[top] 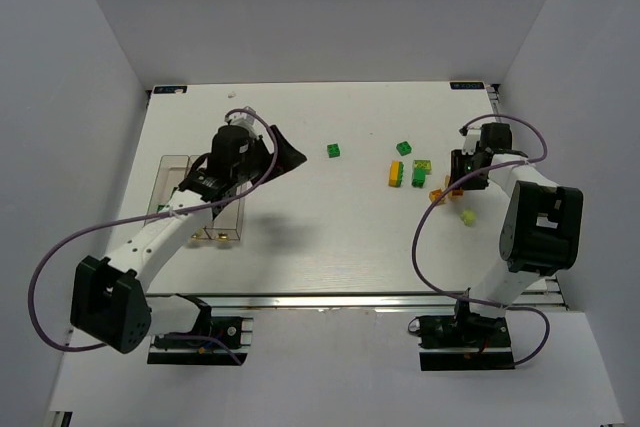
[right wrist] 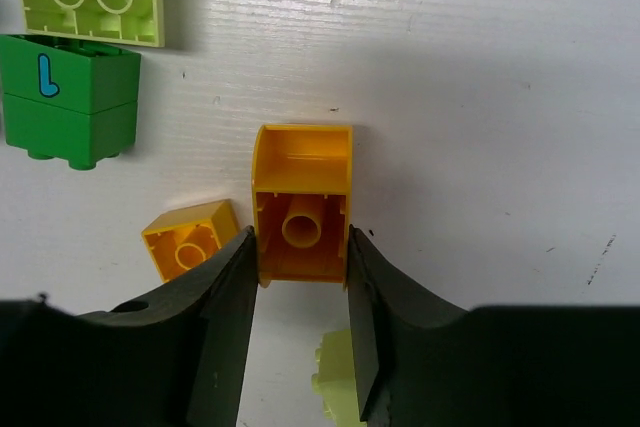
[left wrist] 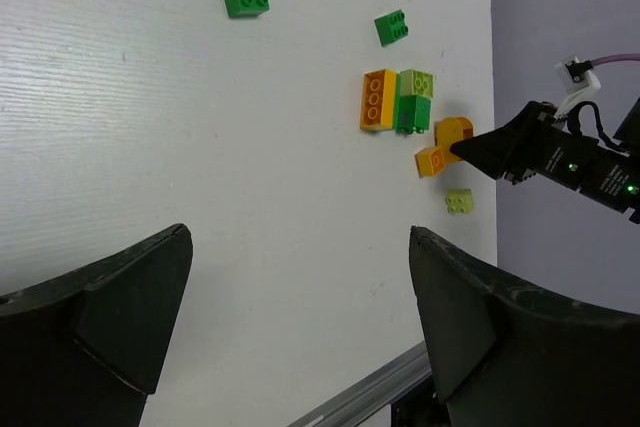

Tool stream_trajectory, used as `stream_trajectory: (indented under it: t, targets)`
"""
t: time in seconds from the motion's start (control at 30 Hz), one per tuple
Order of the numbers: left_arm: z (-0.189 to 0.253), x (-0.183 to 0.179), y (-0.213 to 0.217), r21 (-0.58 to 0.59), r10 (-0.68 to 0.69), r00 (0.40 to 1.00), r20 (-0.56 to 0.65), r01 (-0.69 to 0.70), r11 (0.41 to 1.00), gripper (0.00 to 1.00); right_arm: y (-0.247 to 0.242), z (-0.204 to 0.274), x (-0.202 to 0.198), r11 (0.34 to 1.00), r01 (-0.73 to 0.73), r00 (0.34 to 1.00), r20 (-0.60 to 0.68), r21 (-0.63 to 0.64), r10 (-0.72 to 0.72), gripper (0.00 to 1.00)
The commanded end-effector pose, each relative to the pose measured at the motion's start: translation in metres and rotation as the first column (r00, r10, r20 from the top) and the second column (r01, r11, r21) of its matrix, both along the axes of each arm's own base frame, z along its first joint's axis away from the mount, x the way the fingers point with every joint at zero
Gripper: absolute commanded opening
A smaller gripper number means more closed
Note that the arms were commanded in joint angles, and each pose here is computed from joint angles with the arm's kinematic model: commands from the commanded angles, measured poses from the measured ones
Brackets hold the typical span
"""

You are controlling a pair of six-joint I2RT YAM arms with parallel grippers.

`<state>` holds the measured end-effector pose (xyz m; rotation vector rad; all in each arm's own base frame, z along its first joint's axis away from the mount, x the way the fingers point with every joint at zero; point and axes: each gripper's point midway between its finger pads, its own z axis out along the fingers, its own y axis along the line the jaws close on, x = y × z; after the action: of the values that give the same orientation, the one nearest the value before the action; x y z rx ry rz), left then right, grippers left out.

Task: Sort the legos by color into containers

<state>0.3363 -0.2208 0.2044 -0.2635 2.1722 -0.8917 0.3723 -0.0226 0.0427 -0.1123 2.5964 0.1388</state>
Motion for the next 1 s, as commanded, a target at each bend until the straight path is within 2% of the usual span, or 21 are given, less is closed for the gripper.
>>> stream_trajectory:
  t: [0.0, 0.13, 0.2, 0.3, 0.33, 0.37, 0.4, 0.47, 0.5, 0.57, 0.6, 0.67, 0.7, 0.8, 0.83, 0.87, 0.93, 0.97]
  targets:
    - [0.029, -0.005, 0.016, 0.016, 0.039, 0.994, 0.103, -0.041, 0.999, 0.98, -0.003, 0.017, 0.017, 0.999, -0.027, 0.997, 0.068, -0.021, 0.028, 0.16]
    - [0.049, -0.011, 0.029, 0.022, 0.078, 0.982, 0.174, -0.083, 0.996, 0.98, 0.007, 0.060, 0.032, 0.995, -0.097, 0.973, 0.207, -0.018, 0.099, 0.06]
    - [0.062, -0.014, 0.038, 0.022, 0.104, 0.971, 0.215, -0.112, 0.994, 0.98, 0.031, 0.082, 0.037, 0.977, -0.211, 0.941, 0.276, 0.021, 0.197, 0.02]
    - [0.074, -0.017, 0.049, 0.032, 0.139, 0.958, 0.252, -0.152, 0.988, 0.98, 0.079, 0.114, 0.033, 0.908, -0.408, 0.858, 0.380, 0.094, 0.346, 0.00]
    - [0.084, -0.019, 0.055, 0.028, 0.162, 0.948, 0.274, -0.176, 0.984, 0.98, 0.114, 0.126, 0.024, 0.841, -0.528, 0.793, 0.423, 0.120, 0.438, 0.00]
    - [0.089, -0.021, 0.058, 0.028, 0.173, 0.943, 0.285, -0.189, 0.982, 0.98, 0.136, 0.131, 0.017, 0.795, -0.593, 0.751, 0.444, 0.126, 0.489, 0.00]
    - [0.094, -0.022, 0.062, 0.032, 0.183, 0.937, 0.298, -0.202, 0.979, 0.98, 0.172, 0.136, 0.005, 0.722, -0.680, 0.685, 0.463, 0.128, 0.562, 0.00]
    - [0.109, -0.026, 0.073, 0.032, 0.223, 0.920, 0.323, -0.247, 0.969, 0.98, 0.216, 0.146, -0.011, 0.610, -0.782, 0.579, 0.516, 0.130, 0.632, 0.00]
    - [0.112, -0.027, 0.077, 0.036, 0.236, 0.915, 0.328, -0.262, 0.964, 0.98, 0.252, 0.152, -0.029, 0.518, -0.846, 0.499, 0.537, 0.130, 0.680, 0.00]
    - [0.125, -0.032, 0.089, 0.033, 0.276, 0.895, 0.350, -0.306, 0.951, 0.98, 0.293, 0.166, -0.040, 0.412, -0.903, 0.398, 0.593, 0.121, 0.700, 0.00]
    - [0.125, -0.035, 0.093, 0.037, 0.289, 0.892, 0.346, -0.321, 0.946, 0.98, 0.325, 0.170, -0.058, 0.332, -0.936, 0.331, 0.609, 0.117, 0.721, 0.00]
    - [0.136, -0.042, 0.104, 0.017, 0.327, 0.870, 0.370, -0.358, 0.934, 0.98, 0.363, 0.182, -0.059, 0.276, -0.956, 0.276, 0.645, 0.104, 0.712, 0.00]
    - [0.139, -0.045, 0.108, 0.005, 0.343, 0.863, 0.372, -0.371, 0.929, 0.98, 0.389, 0.186, -0.073, 0.221, -0.969, 0.236, 0.655, 0.107, 0.718, 0.00]
    - [0.139, -0.057, 0.119, -0.008, 0.378, 0.850, 0.366, -0.403, 0.915, 0.98, 0.444, 0.199, -0.077, 0.158, -0.974, 0.225, 0.685, 0.160, 0.693, 0.00]
    - [0.139, -0.060, 0.121, -0.013, 0.385, 0.848, 0.363, -0.409, 0.913, 0.98, 0.458, 0.185, -0.073, 0.155, -0.968, 0.248, 0.669, 0.196, 0.701, 0.00]
    - [0.138, -0.063, 0.123, -0.019, 0.394, 0.846, 0.360, -0.415, 0.909, 0.98, 0.473, 0.200, -0.070, 0.141, -0.972, 0.234, 0.694, 0.189, 0.681, 0.00]
    - [0.136, -0.072, 0.130, -0.035, 0.417, 0.838, 0.353, -0.433, 0.900, 0.98, 0.501, 0.185, -0.076, 0.122, -0.968, 0.241, 0.685, 0.218, 0.688, 0.00]
    - [0.136, -0.074, 0.131, -0.041, 0.422, 0.835, 0.351, -0.437, 0.899, 0.98, 0.512, 0.194, -0.076, 0.109, -0.974, 0.220, 0.705, 0.200, 0.674, 0.00]
